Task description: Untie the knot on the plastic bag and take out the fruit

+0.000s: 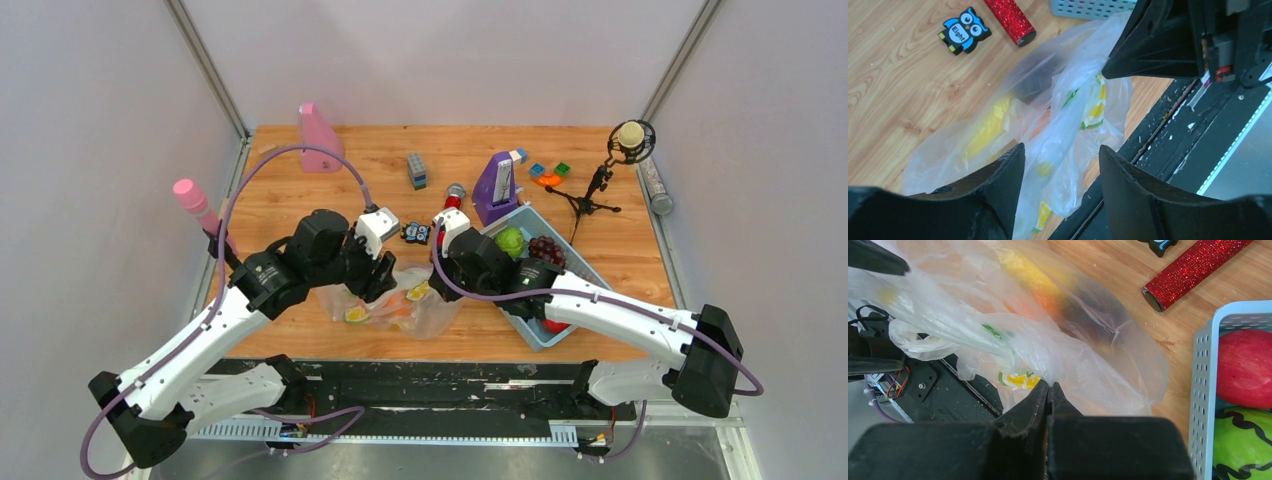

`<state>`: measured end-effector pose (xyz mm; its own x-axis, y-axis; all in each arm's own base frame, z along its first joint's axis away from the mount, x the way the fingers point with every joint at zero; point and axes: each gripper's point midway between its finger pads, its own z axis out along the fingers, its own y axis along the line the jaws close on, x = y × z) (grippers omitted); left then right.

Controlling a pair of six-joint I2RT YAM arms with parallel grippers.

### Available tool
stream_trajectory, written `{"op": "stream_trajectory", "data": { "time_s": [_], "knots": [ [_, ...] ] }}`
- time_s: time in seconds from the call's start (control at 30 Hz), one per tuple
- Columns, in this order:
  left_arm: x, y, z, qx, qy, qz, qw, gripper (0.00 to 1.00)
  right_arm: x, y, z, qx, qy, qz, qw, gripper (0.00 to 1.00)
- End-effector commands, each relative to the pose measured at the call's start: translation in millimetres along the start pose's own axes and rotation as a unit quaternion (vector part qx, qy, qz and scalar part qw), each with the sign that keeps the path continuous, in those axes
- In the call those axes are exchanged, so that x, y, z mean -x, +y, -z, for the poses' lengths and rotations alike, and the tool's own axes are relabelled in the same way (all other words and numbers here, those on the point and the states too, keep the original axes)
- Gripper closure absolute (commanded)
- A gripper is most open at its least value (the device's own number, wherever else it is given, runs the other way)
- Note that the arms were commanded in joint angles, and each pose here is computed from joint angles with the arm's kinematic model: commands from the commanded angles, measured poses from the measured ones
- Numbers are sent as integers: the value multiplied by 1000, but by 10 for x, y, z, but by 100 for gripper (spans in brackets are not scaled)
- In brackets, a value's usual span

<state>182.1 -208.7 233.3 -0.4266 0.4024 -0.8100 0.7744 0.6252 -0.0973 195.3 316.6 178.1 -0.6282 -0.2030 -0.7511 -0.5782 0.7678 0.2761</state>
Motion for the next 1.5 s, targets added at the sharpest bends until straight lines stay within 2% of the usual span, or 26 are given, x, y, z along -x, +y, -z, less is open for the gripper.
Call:
{"op": "stream_trajectory", "data": {
  "time_s": [0.0, 0.17, 0.23, 0.3, 0.33, 0.47, 0.67, 0.83, 0.97, 1.07, 1.13, 1.17, 1.23, 1.27, 1.3, 1.37, 1.47],
  "knots": [
    [21, 19, -46, 13, 15, -30, 999, 38, 261, 144, 133, 27, -40, -5, 999, 100],
    [-42, 120, -65, 47, 32, -35, 998, 44, 274, 119, 135, 21, -44, -5, 999, 100],
    [-58, 170, -62, 61, 35, -35, 997, 52, 280, 118, 135, 21, -44, -6, 999, 100],
    [-70, 206, -67, 71, 38, -35, 996, 64, 265, 111, 134, 20, -43, -7, 999, 100],
    [-73, 247, -63, 83, 39, -34, 995, 74, 265, 105, 135, 18, -44, -10, 999, 100],
    [-89, 382, -10, 128, 41, -20, 991, 98, 292, 39, 146, 0, -55, -23, 998, 100],
    [-20, 577, 220, 201, -9, 20, 979, 100, 350, -188, 197, -55, -89, -79, 991, 100],
    [61, 703, 544, 258, -88, 95, 957, 100, 372, -416, 243, -100, -119, -150, 976, 100],
    [74, 698, 683, 259, -152, 159, 940, 100, 358, -479, 279, -105, -127, -194, 967, 100],
    [101, 623, 678, 231, -188, 182, 937, 100, 342, -495, 294, -106, -128, -194, 967, 99],
    [159, 543, 696, 204, -211, 182, 938, 100, 343, -478, 304, -100, -126, -178, 971, 93],
    [161, 506, 672, 192, -211, 175, 942, 100, 354, -448, 315, -91, -124, -163, 974, 86],
    [209, 462, 664, 178, -218, 165, 945, 100, 379, -368, 346, -66, -120, -127, 982, 65],
    [238, 450, 656, 174, -220, 160, 946, 100, 402, -322, 373, -52, -121, -108, 985, 47],
    [256, 430, 655, 168, -219, 153, 949, 100, 436, -278, 404, -39, -124, -91, 987, 39],
    [290, 413, 652, 163, -218, 147, 951, 100, 530, -198, 480, -15, -137, -56, 989, 29],
    [311, 404, 666, 161, -220, 141, 952, 100, 679, -51, 593, 26, -157, 10, 987, 22]
  ]
}}
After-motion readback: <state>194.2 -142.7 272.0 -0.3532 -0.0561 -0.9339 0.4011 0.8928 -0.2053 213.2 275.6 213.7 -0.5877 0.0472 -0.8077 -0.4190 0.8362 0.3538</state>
